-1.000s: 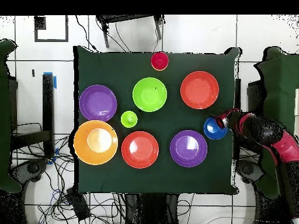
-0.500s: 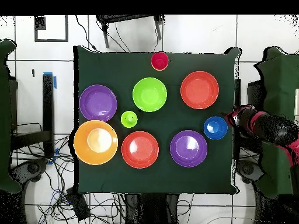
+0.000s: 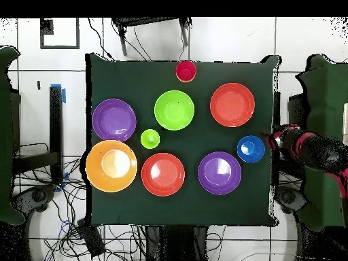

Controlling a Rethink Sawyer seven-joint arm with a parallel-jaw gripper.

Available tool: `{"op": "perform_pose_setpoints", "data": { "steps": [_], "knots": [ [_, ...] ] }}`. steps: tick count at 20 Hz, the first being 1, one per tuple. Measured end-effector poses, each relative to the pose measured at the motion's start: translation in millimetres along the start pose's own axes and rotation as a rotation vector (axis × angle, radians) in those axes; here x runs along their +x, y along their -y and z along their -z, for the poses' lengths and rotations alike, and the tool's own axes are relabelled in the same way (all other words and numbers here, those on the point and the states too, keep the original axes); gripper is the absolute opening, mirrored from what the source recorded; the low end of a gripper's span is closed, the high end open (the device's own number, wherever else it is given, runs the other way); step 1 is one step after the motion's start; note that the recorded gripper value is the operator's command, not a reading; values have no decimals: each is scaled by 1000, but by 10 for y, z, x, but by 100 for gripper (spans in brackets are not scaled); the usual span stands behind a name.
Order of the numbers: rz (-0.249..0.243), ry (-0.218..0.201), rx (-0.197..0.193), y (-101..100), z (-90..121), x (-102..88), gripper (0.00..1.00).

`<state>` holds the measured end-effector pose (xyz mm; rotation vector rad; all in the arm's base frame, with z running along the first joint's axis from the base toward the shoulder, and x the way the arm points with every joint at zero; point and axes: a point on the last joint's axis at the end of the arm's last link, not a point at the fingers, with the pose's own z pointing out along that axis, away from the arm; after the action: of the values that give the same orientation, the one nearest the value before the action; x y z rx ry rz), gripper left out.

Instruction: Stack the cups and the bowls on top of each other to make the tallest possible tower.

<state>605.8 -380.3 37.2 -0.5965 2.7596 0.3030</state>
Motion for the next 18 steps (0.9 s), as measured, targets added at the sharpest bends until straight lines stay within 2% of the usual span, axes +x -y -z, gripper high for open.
{"op": "perform_pose_setpoints", "data": {
  "steps": [7,13,18],
  "knots": [
    [-28,4,-19,15,-82,180,100],
    [-36,8,-46,-55,-229,228,100],
    [-36,17,-45,-79,-289,230,100]
  ]
}}
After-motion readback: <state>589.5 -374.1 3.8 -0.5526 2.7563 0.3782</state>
